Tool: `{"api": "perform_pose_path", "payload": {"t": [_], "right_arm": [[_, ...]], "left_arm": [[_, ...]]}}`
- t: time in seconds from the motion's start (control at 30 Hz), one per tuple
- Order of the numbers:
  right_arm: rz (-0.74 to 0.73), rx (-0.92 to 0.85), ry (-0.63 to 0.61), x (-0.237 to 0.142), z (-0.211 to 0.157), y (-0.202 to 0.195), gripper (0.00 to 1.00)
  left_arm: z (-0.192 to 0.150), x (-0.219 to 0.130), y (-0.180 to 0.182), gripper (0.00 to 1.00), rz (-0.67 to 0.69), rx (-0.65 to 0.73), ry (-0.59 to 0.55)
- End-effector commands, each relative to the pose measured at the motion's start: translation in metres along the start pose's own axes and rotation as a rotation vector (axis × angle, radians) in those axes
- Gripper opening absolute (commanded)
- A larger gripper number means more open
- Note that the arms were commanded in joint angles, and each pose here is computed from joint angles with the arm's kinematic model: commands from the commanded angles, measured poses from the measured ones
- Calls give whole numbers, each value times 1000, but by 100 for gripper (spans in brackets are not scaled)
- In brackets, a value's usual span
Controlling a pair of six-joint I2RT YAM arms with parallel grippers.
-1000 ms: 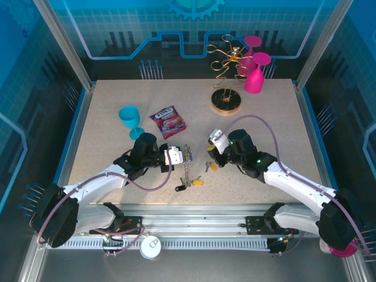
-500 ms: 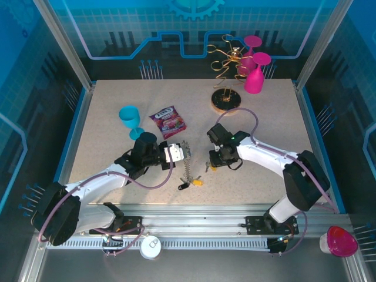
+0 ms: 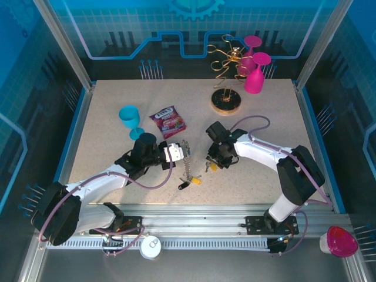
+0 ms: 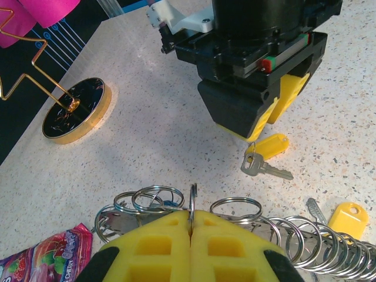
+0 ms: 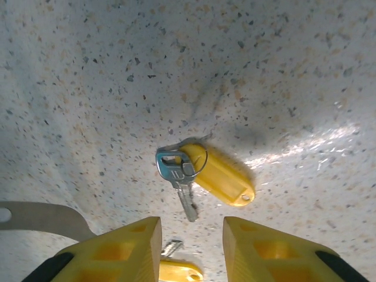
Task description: Put the keys on the keyring
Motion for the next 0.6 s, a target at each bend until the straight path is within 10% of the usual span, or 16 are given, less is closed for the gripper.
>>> {"api": "perform_pose_path", "payload": {"t": [0.0, 0.57], "right_arm": [[-5, 158, 16, 9, -2, -2, 33], [-71, 221, 13, 41, 1, -11, 22]], "left_arm": [[7, -1, -1, 0, -5, 9, -45], [8, -1, -4, 0, -23, 10, -49]]}}
Point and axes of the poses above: each hand's point on the last joint's axis, 136 mm out from that joint toward the fingers, its own x axis out along the fingers, its own y axis along the line the jaws close on, z = x × y, the point moved 2 cm from there along -x, back along the fingers, and after that the axes turned 6 degrees about -x, right-handed, at the moved point
